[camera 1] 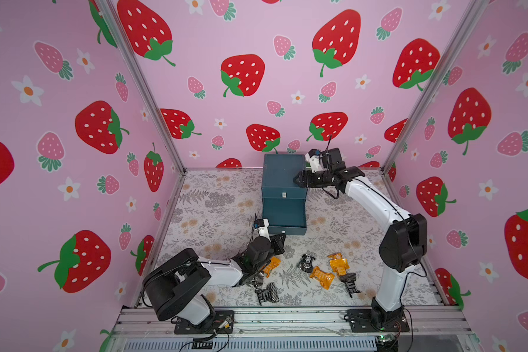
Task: Place the cookies into the drawer by color
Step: Open the drawer in the storage box, then pick up the cookie at the center of the board.
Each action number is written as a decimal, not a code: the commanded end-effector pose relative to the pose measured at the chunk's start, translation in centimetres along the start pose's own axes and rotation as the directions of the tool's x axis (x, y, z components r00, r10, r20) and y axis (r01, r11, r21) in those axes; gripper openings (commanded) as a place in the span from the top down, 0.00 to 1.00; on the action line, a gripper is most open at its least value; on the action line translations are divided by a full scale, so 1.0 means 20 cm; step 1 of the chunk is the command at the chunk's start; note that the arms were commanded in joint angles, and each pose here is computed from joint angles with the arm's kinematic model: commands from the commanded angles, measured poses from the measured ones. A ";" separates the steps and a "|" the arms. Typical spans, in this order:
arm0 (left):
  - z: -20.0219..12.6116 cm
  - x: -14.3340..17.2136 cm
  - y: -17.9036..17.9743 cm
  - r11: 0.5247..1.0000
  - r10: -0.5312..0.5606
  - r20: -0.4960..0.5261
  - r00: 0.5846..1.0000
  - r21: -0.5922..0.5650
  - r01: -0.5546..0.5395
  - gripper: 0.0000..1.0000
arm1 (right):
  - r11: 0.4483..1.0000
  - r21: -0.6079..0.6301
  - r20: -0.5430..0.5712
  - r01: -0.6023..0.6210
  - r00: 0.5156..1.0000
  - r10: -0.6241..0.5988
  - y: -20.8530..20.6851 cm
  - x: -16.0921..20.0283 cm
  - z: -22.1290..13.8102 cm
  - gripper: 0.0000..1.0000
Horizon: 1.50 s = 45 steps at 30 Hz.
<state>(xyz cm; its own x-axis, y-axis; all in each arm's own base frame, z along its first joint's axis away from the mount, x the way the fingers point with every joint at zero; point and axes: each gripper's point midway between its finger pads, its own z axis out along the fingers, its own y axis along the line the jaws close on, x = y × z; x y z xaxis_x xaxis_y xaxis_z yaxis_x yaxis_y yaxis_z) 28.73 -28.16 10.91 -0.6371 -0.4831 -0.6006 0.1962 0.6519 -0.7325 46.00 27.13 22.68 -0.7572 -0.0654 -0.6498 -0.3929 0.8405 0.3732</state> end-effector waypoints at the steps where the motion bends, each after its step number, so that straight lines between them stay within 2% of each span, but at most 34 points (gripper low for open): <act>1: -0.01 0.00 0.00 0.999 0.033 -0.007 0.999 -0.021 -0.033 0.74 | 1.000 -0.004 -0.135 0.012 0.991 -0.013 0.03 0.18 0.07 0.26; 2: -0.01 -0.01 -0.01 0.999 0.040 -0.009 0.999 -0.019 -0.040 0.64 | 1.000 -0.005 -0.136 0.011 0.991 -0.012 0.03 0.18 0.07 0.27; 5: -0.03 -0.01 -0.04 0.999 0.051 -0.019 0.999 0.004 -0.051 0.44 | 1.000 -0.006 -0.132 0.017 0.991 -0.017 0.05 0.18 0.06 0.27; 12: -0.08 0.00 -0.04 0.995 0.089 -0.075 0.993 -0.034 -0.091 0.20 | 1.000 -0.015 -0.107 0.014 0.994 -0.016 0.09 0.10 -0.01 0.25; 18: -0.16 0.02 -0.01 0.987 0.123 -0.154 0.980 -0.085 -0.137 0.17 | 1.000 -0.030 -0.050 0.007 0.999 -0.008 0.15 0.03 -0.13 0.24; 26: -0.25 0.05 -0.03 0.975 0.180 -0.250 0.951 -0.085 -0.206 0.15 | 1.000 -0.017 0.013 -0.010 1.000 0.010 0.18 0.02 -0.34 0.23; 30: -0.29 0.07 -0.04 0.973 0.185 -0.285 0.941 -0.083 -0.216 0.13 | 1.000 -0.013 0.025 -0.027 0.999 0.027 0.17 0.07 -0.43 0.23; 35: -0.38 0.05 -0.04 0.972 0.199 -0.287 0.937 -0.068 -0.227 0.14 | 0.997 -0.038 0.033 -0.064 0.997 0.066 0.18 0.24 -0.50 0.24; 40: -0.47 0.04 -0.03 0.969 0.208 -0.291 0.934 -0.071 -0.238 0.14 | 0.989 -0.132 -0.024 -0.065 0.998 0.062 0.29 0.39 -0.43 0.29; 45: -0.52 0.07 0.05 0.960 0.202 -0.331 0.922 -0.121 -0.253 0.14 | 0.987 -0.155 -0.073 -0.048 0.997 0.037 0.32 0.39 -0.24 0.37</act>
<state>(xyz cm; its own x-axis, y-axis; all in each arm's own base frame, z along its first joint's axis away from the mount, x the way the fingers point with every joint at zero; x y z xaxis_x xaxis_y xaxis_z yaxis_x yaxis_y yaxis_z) 21.24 -23.18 14.28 -0.7655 -0.1735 -0.6196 0.2757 0.7817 -0.5594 33.82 27.73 22.99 -0.8199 -0.0720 -0.5680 -0.3995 0.7826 0.4775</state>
